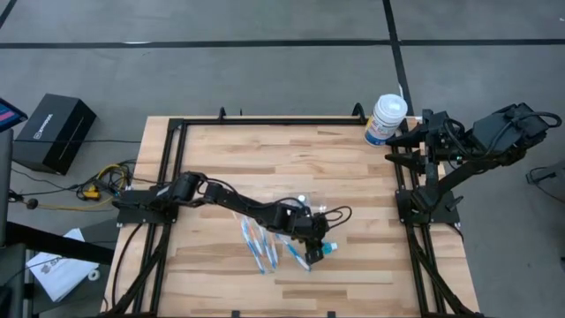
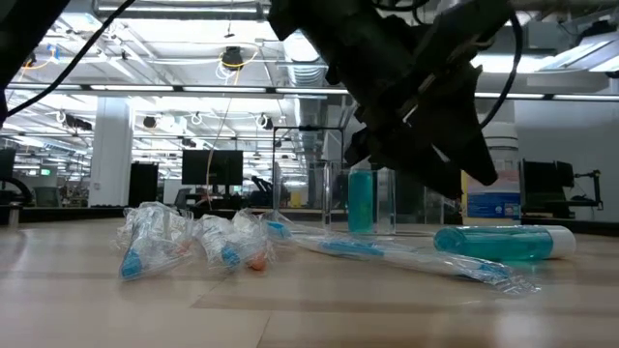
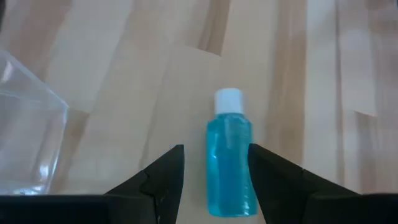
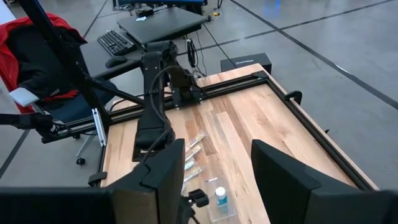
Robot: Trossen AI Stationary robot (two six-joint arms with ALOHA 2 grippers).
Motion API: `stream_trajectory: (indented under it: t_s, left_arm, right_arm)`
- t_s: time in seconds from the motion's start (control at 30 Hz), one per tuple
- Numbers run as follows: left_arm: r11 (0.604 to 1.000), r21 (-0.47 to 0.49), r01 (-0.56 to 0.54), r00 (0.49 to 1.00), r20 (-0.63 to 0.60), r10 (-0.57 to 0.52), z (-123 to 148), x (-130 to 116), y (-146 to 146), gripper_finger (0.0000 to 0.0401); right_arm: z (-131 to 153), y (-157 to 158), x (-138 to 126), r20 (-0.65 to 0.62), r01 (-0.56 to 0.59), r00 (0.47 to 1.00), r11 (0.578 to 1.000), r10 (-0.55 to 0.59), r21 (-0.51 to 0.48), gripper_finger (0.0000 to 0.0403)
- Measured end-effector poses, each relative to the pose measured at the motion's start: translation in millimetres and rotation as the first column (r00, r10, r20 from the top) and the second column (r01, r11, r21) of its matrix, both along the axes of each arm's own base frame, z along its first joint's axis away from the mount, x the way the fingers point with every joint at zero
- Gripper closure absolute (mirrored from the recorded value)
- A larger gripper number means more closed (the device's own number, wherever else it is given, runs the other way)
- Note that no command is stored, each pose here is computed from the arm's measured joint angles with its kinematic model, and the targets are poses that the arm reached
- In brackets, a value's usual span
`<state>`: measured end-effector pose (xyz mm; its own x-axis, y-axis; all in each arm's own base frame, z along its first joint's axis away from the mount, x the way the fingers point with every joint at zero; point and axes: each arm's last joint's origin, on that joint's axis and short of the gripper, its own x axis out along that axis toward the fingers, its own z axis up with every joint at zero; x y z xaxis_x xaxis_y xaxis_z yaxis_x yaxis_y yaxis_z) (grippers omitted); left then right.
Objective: Pick & Place toothbrushing station
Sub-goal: Adjust the transparent organizer
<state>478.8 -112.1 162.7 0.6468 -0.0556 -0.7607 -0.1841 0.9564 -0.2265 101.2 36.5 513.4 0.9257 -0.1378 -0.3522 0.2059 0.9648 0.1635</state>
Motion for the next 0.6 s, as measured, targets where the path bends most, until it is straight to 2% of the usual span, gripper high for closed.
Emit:
stream_trajectory:
  t_s: [0.6]
  left_arm:
    - [0.999, 0.034, -0.016, 0.999, -0.029, 0.017, -1.9, 2.8, 25.3, 0.0229]
  right_arm:
    - [-0.6, -0.2, -0.4, -0.007, 0.0, 1.0, 1.0, 0.0, -0.001, 0.0228]
